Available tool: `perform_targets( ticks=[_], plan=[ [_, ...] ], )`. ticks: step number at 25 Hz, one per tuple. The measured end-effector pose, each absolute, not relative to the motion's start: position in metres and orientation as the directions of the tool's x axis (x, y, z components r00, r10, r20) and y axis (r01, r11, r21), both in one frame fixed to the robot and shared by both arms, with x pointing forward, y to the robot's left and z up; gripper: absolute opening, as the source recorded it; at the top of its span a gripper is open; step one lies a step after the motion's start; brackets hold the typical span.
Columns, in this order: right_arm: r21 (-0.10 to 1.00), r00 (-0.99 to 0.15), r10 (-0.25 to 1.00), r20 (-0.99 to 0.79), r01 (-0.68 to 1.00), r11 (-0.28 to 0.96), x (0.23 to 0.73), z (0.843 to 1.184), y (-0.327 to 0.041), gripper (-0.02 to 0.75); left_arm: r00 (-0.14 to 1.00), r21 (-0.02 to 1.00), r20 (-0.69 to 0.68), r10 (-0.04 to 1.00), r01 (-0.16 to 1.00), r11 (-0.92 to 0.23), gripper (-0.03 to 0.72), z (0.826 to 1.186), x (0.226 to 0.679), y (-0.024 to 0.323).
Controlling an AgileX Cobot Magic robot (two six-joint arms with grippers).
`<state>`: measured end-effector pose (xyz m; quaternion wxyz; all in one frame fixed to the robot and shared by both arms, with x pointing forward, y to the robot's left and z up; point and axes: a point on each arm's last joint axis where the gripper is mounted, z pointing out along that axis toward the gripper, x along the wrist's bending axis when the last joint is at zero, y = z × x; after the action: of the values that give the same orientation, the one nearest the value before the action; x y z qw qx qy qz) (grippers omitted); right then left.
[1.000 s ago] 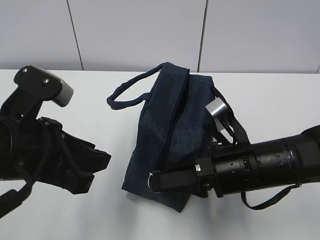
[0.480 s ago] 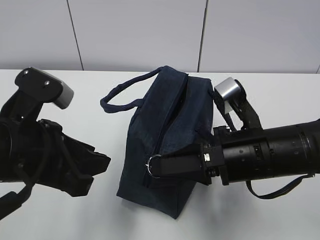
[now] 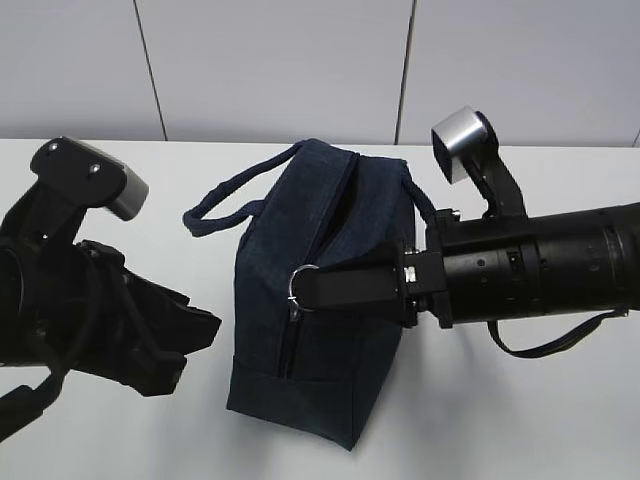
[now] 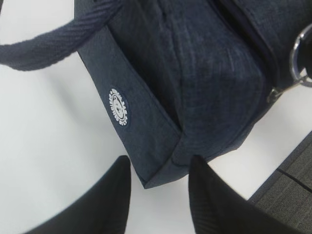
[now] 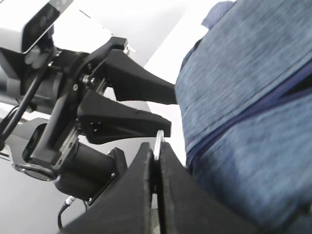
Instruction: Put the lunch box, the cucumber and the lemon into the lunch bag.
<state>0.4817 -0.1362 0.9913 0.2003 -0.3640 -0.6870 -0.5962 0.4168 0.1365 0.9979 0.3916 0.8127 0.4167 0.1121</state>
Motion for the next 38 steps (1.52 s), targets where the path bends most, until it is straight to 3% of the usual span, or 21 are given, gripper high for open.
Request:
perform_targets(
  ticks=[20,30,38],
  plan=[
    [0.675,-0.639,0.343,0.688,0.737,0.021,0.488,0.988,-0.138,0.000,0.597,0.693,-0.179,0.782,0.641,-0.331,0.274,0.987,0.420,0.133],
    [0.672,-0.636,0.343,0.691,0.740,0.019,0.488,0.988,-0.138,0.000,0.605,0.727,-0.137,0.784,0.599,-0.335,0.407,0.985,0.426,0.132],
    [0.668,-0.632,0.344,0.695,0.744,0.017,0.488,0.988,-0.138,0.000,0.642,0.676,-0.121,0.757,0.612,-0.411,0.428,0.977,0.422,0.131]
  ],
)
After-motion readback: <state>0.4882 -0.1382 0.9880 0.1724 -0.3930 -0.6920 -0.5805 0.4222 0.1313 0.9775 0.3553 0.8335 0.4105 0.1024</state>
